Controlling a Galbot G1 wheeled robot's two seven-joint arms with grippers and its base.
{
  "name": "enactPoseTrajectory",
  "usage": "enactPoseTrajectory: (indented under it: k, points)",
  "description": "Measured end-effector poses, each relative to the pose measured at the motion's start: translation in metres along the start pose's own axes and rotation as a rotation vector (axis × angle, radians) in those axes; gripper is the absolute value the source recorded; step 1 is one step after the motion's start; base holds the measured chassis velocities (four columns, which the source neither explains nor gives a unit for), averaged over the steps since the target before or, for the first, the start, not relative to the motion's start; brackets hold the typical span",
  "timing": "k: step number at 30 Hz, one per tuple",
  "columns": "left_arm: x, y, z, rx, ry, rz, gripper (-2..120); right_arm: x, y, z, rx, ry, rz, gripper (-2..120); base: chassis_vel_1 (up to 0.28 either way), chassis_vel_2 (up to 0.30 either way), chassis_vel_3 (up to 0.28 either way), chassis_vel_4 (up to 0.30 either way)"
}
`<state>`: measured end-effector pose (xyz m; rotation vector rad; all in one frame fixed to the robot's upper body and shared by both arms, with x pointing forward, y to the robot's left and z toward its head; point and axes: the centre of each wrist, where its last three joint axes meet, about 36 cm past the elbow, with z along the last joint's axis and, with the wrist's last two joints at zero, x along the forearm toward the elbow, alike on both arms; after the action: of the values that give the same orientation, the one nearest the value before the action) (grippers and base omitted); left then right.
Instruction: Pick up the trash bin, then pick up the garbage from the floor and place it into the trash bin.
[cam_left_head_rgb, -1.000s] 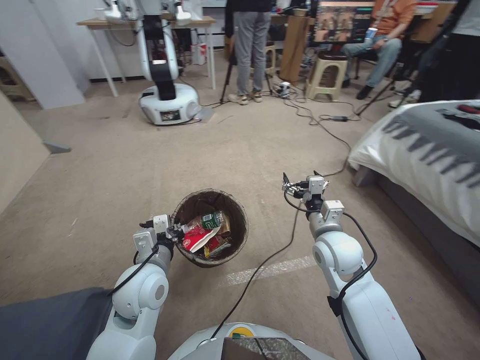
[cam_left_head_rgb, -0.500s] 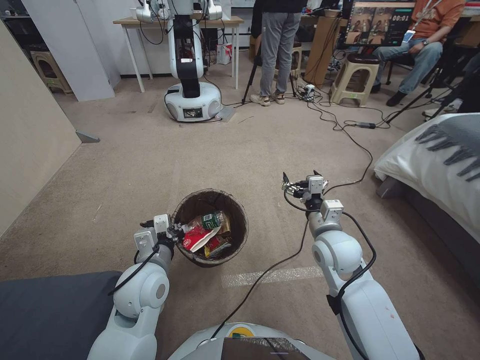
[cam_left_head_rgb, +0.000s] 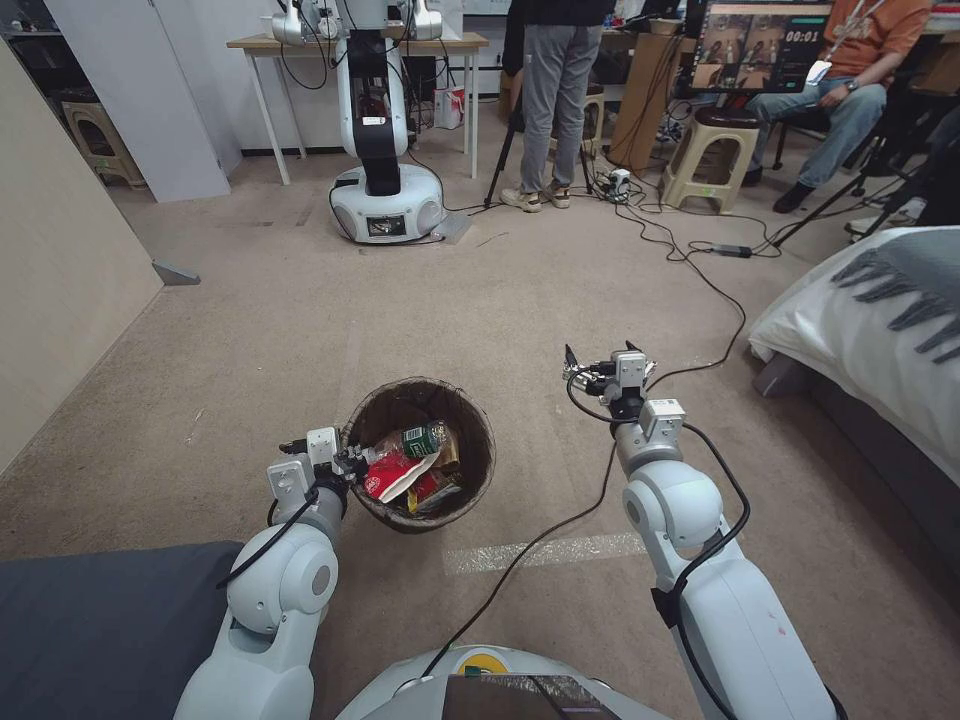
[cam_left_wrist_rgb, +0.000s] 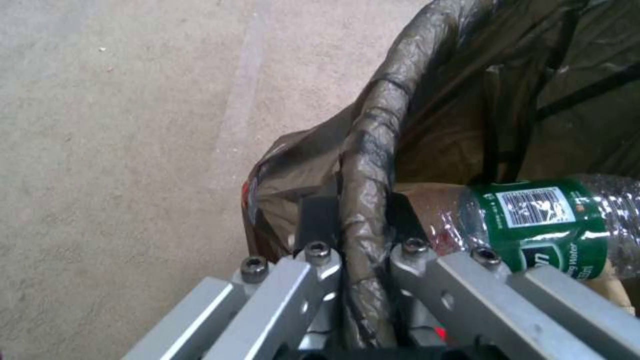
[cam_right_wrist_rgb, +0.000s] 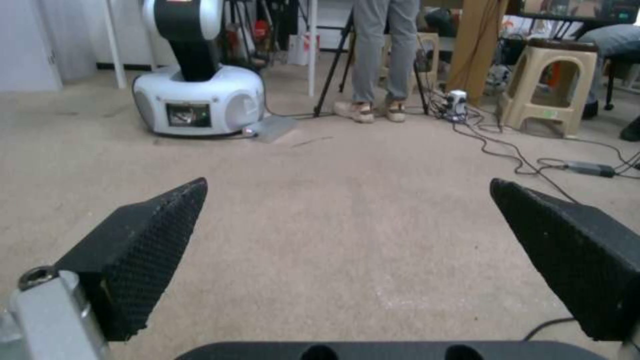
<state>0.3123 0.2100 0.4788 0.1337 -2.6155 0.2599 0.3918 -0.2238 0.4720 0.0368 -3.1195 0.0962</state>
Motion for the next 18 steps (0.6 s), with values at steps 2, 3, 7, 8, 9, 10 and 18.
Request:
enactPoseTrajectory:
  k: [2,3,7,8,9,10,18]
  points:
    - [-0.002,0.001,-0.001,-0.001,-0.002,-0.009,2,0.000,0.000,0.000,0.001,0.000,0.000,100,0.000,0.000,0.000,0.000]
    - [-0.002,0.001,-0.001,-0.001,-0.002,-0.009,2,0.000,0.000,0.000,0.001,0.000,0.000,100,0.000,0.000,0.000,0.000]
    - [-0.009,0.002,-0.004,-0.003,-0.008,-0.024,2,0.000,0.000,0.000,0.001,0.001,0.000,100,0.000,0.000,0.000,0.000]
    - [-0.013,0.003,-0.005,-0.005,-0.008,-0.029,2,0.000,0.000,0.000,0.002,0.002,-0.001,100,0.000,0.000,0.000,0.000]
    - [-0.017,0.004,-0.006,-0.007,-0.008,-0.035,2,0.000,0.000,0.001,0.002,0.002,-0.002,100,0.000,0.000,0.000,0.000]
    - [-0.023,0.005,-0.007,-0.006,-0.007,-0.040,2,0.000,0.001,0.001,0.002,0.003,-0.004,100,0.000,0.000,0.000,0.000]
    - [-0.056,0.012,-0.016,0.025,0.011,-0.053,2,0.001,0.002,0.002,0.003,0.010,-0.009,100,0.000,0.000,0.000,0.000]
